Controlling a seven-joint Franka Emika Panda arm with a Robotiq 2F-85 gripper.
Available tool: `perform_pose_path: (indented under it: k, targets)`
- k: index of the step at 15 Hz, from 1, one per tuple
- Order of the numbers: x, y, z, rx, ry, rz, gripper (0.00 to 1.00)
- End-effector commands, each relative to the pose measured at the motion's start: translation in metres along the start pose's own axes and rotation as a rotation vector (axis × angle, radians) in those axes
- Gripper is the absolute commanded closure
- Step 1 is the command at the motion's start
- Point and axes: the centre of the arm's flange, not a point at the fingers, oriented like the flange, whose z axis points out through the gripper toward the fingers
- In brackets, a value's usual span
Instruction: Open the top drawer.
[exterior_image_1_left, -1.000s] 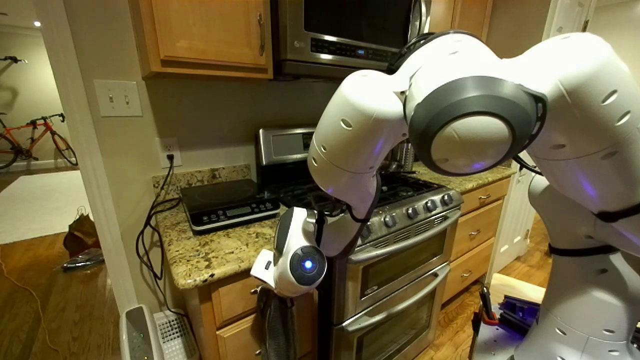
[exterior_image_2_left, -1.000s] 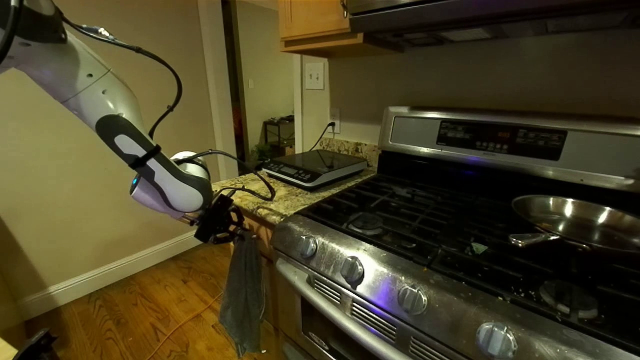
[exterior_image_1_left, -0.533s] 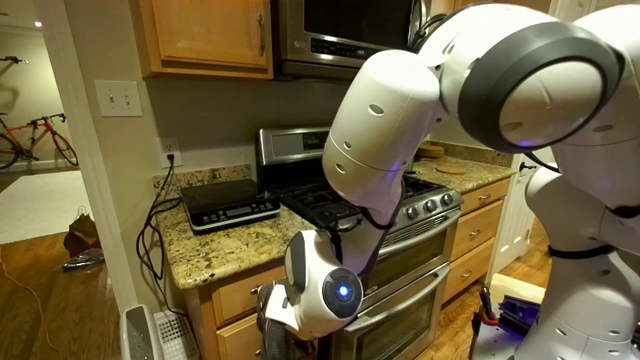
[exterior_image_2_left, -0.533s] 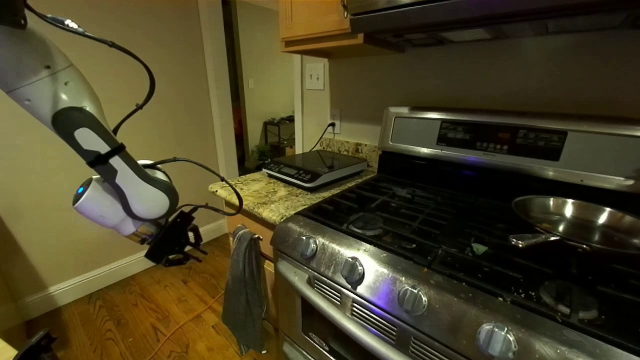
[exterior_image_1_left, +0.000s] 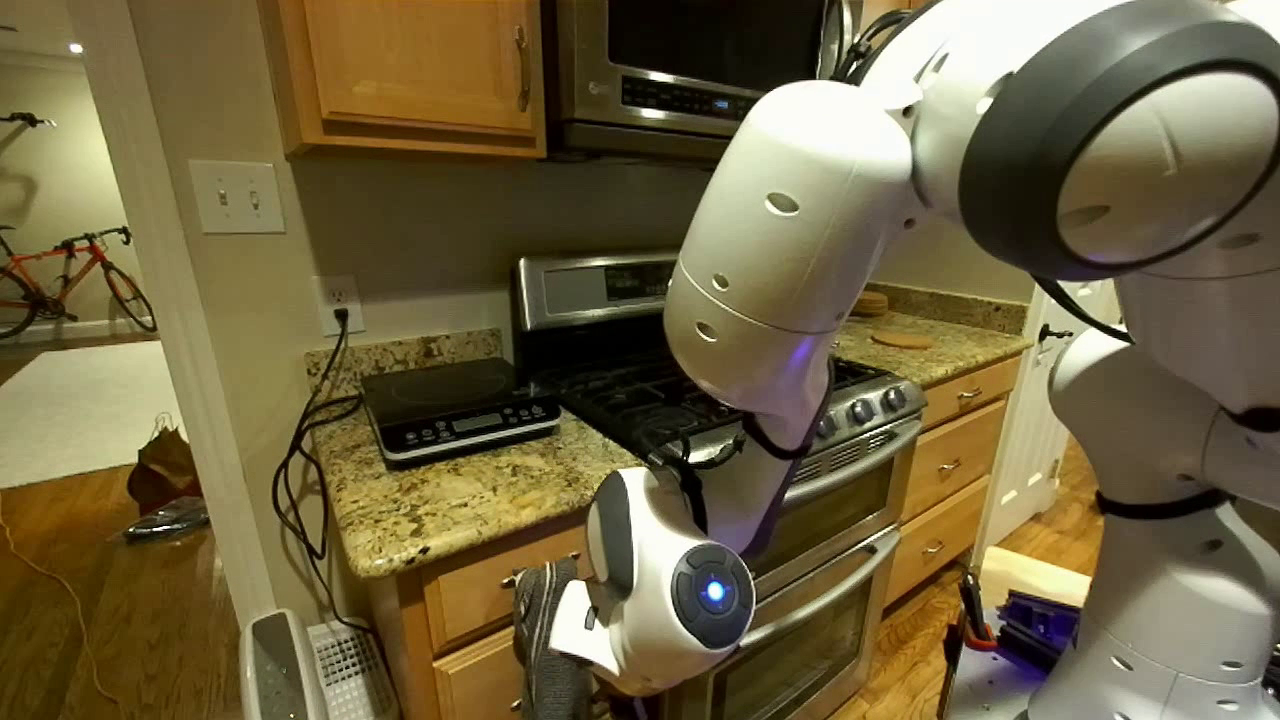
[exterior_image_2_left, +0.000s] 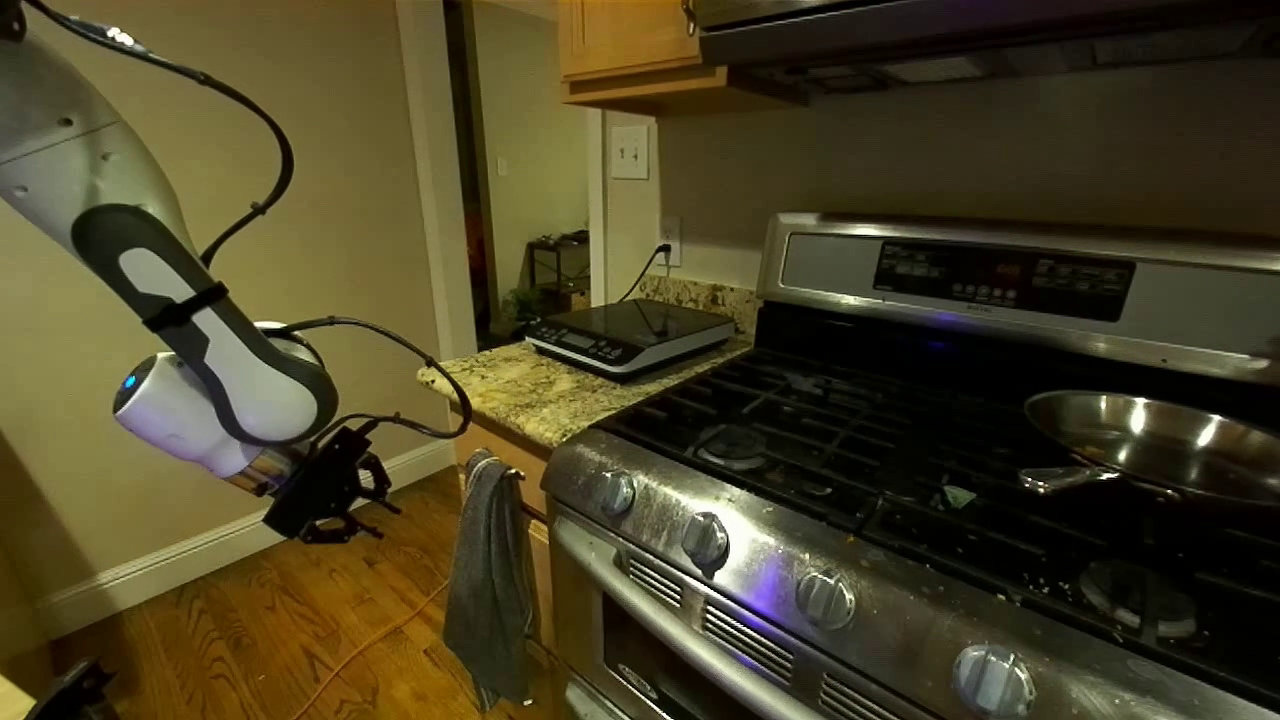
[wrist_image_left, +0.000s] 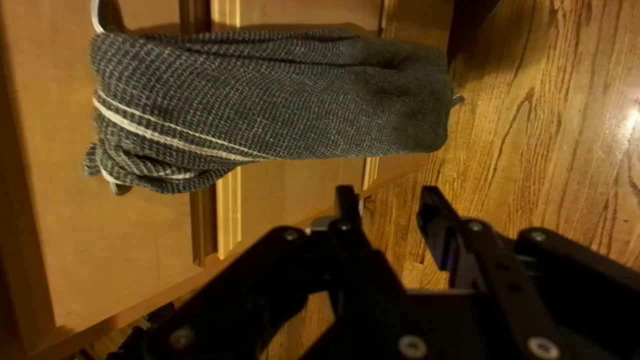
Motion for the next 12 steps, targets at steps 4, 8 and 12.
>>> perform_pose_path:
  k: [4, 8, 12]
  targets:
    - [-0.027, 0.055, -0.003, -0.141, -0.044, 0.05, 0.12]
    - [-0.036, 0.082, 0.015, -0.2, -0.08, 0.078, 0.0]
    - [-0.037, 0.102, 0.027, -0.225, -0.088, 0.107, 0.0]
